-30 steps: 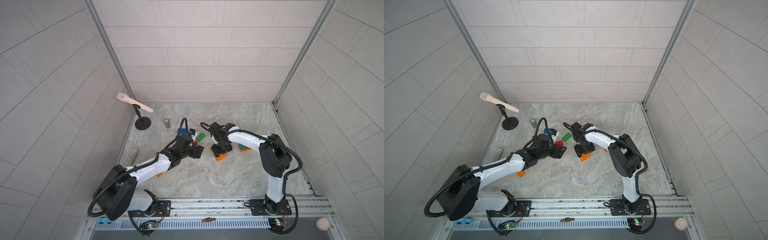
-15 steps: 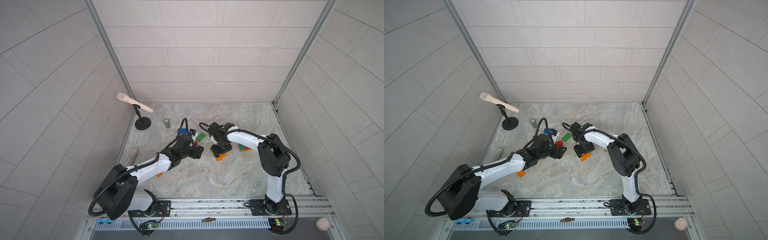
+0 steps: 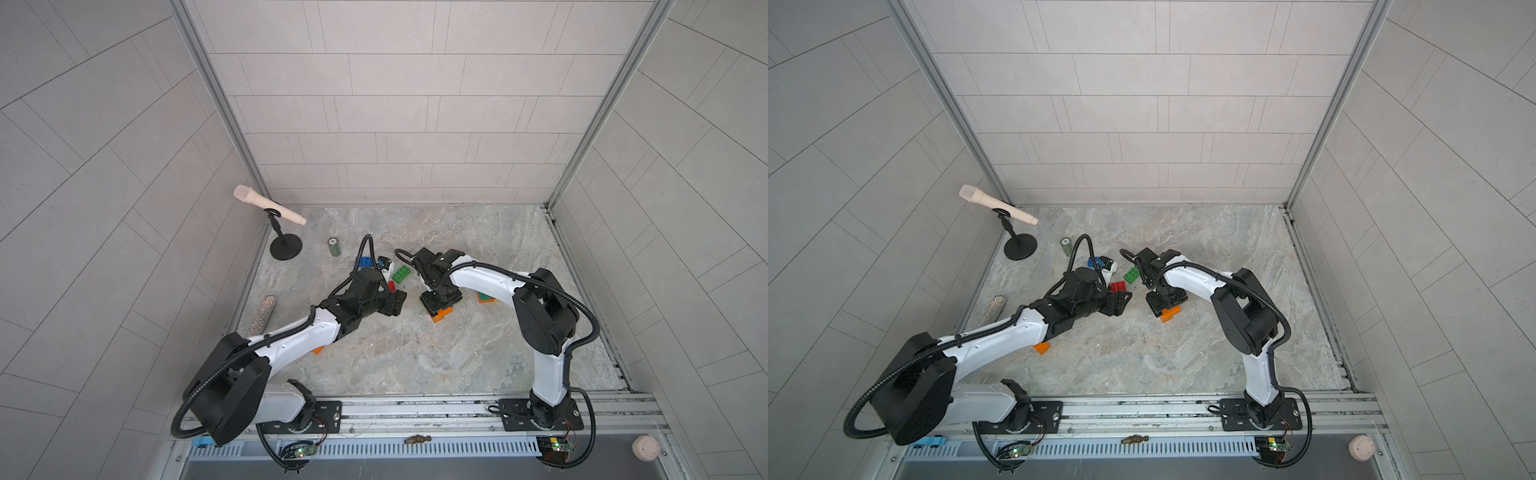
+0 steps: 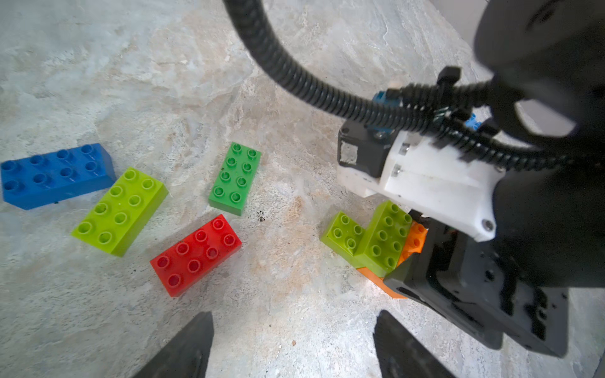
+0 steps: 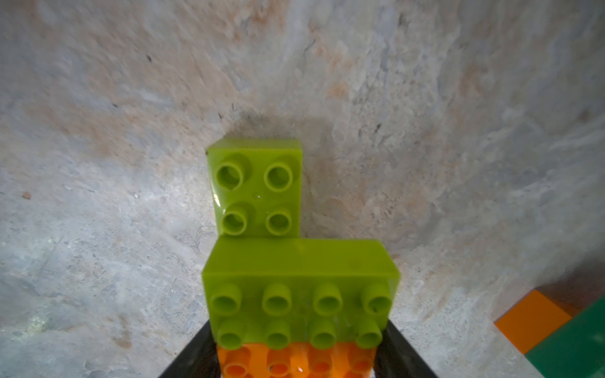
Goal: Assemble a rectangle with lego
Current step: Assemble the lego brick with the lego brick.
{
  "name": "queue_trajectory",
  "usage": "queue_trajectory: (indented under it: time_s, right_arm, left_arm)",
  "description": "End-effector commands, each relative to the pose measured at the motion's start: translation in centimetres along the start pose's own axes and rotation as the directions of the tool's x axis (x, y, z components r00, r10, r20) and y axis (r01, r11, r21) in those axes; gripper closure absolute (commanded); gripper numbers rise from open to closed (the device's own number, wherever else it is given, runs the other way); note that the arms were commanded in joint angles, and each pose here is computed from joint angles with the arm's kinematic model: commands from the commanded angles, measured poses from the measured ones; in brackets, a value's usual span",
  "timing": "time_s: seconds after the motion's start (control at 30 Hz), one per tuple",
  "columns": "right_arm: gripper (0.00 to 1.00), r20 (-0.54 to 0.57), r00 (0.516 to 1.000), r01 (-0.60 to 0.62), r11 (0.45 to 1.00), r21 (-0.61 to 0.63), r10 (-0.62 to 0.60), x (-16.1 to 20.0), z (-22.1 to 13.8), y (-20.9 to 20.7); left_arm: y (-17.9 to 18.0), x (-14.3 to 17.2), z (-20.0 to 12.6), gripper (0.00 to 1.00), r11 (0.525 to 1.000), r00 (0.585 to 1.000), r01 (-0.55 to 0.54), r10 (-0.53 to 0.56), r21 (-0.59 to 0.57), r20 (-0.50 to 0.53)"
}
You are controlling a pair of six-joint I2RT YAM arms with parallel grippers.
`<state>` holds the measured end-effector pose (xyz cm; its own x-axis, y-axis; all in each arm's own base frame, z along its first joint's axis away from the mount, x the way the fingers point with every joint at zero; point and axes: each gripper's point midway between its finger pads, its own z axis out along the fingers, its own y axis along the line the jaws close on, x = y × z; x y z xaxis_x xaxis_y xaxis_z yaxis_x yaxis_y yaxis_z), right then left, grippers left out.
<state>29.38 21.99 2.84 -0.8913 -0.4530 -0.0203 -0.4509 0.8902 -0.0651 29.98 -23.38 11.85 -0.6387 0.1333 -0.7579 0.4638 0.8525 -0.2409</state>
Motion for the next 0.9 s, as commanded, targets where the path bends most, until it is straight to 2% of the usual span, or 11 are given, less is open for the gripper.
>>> queue_trajectory:
  time_s: [0.0,0.17,0.37,0.5,0.6,0.77,0.87]
  right_arm:
    - [1.0,-0.227,0.974,0.044,0.995,0.094,-0.022,4.8,8.0,-0.6]
    - [1.0,-0.211,0.974,0.099,0.994,0.046,-0.087,4.2,7.6,0.1]
    - [1.0,-0.189,0.963,0.192,0.981,-0.023,-0.193,4.7,4.0,0.6]
    - [0.97,-0.193,0.963,0.189,0.982,-0.021,-0.189,6.1,2.2,0.1]
    - [0.81,-0.174,0.968,0.177,0.984,-0.027,-0.179,6.2,1.5,0.2]
    - [0.44,-0.145,0.972,0.182,0.983,-0.019,-0.183,5.4,0.1,0.1]
    - [0.29,-0.109,0.979,0.169,0.985,-0.023,-0.171,4.6,-1.2,0.1]
  left_arm:
    - [0.6,-0.2,-0.6,0.18,0.999,1.0,-0.023,0.023,-0.029,0.01]
    - [1.2,-0.6,-1.1,0.18,0.998,1.0,-0.007,0.009,-0.068,0.021]
    - [2.7,-1.4,-2.3,0.18,0.99,0.999,0.04,-0.036,-0.138,0.03]
    - [3.8,-1.4,-2.6,0.18,0.982,0.997,0.078,-0.077,-0.174,0.011]
    - [4.9,-0.5,-2.3,0.17,0.968,0.995,0.075,-0.088,-0.239,-0.044]
    - [5.9,0.9,-0.9,0.15,0.953,0.984,0.037,-0.087,-0.301,-0.153]
    - [6.0,1.4,0.3,0.13,0.95,0.974,0.036,-0.103,-0.309,-0.203]
